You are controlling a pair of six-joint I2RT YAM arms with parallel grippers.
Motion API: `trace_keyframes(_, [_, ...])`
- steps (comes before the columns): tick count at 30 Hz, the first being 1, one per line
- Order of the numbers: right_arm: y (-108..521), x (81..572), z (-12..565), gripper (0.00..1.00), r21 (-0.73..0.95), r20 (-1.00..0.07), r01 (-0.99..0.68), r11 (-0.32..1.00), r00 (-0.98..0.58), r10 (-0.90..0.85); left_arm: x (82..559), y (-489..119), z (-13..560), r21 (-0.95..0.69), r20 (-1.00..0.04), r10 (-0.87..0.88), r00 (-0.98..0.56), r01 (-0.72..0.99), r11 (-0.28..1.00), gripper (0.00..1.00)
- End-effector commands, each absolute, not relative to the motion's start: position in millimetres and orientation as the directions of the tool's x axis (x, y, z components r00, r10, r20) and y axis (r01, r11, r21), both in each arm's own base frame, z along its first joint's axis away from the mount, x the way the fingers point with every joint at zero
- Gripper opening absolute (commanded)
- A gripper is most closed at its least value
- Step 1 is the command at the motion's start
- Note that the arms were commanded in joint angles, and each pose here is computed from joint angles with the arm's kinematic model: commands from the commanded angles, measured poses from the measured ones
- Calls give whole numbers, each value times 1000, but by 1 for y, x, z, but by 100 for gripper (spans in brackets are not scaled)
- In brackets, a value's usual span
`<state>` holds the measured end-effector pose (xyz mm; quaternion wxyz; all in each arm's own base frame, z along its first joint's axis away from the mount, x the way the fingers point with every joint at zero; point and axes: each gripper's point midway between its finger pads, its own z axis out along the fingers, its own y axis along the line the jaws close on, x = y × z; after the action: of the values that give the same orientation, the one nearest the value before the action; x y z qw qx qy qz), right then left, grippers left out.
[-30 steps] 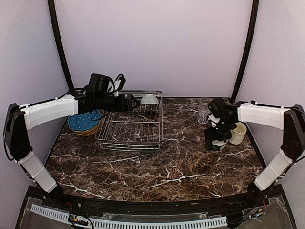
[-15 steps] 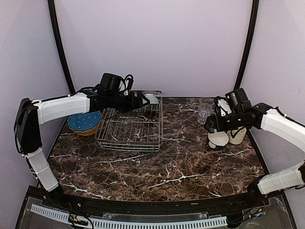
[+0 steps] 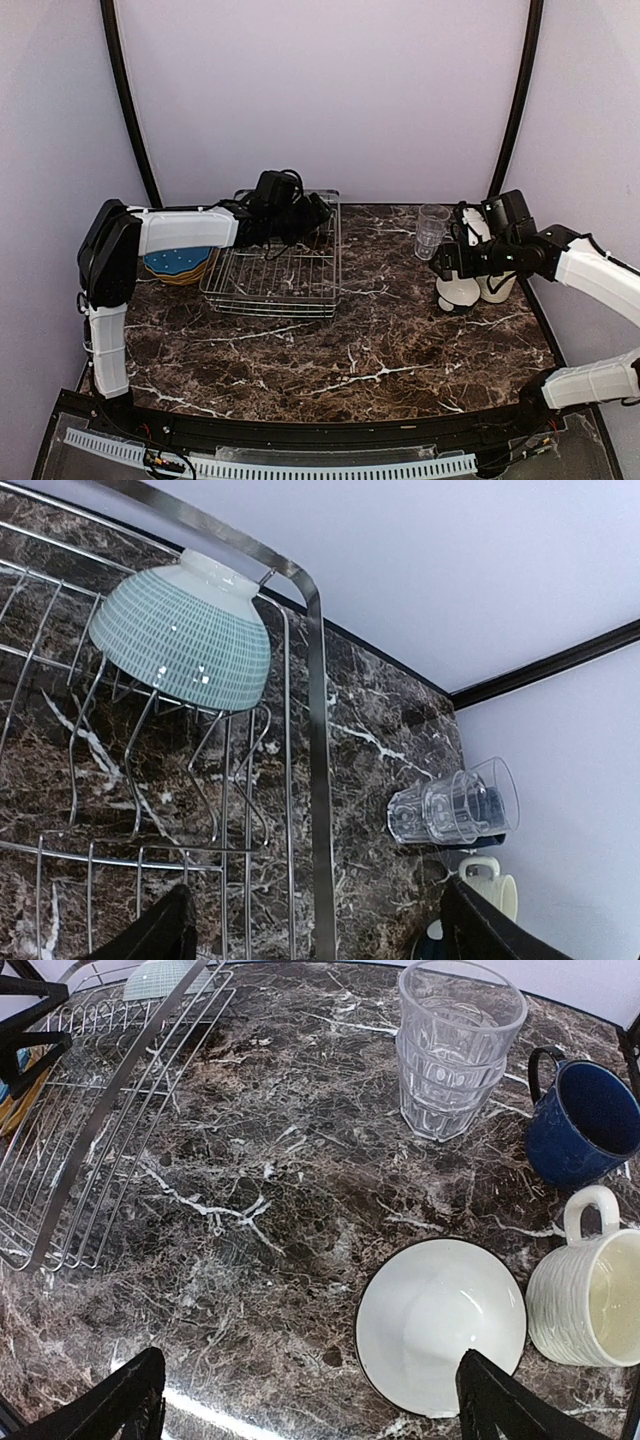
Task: Unload the mixed dishes from the dish rack
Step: Grab the bowl from the dish rack.
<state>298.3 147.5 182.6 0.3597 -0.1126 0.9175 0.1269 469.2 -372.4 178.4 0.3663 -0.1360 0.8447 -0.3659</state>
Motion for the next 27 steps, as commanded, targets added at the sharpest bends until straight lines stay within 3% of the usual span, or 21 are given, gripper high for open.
trace_keyframes(1, [148,291,191,99,165,-721,-312,935,-685,-101,490,-355,208,-625,-667,-491,-560,62,778,82])
trace_keyframes(7, [145,287,191,99,155,-729,-318,936,-676,-109,505,-347,197,-470,-753,-346,-560,90,878,77])
trace_keyframes(13, [143,289,182,99,140,-719,-310,940,-684,-119,518,-348,174,-545,-691,-413,-593,53,837,75])
trace_keyframes(18, [143,288,177,99,147,-711,-304,941,-694,-113,534,-352,153,-642,-604,-517,-607,-13,766,79])
trace_keyframes(27, [139,284,174,99,142,-711,-295,945,-695,-110,555,-355,148,-696,-558,-611,-562,-84,713,84])
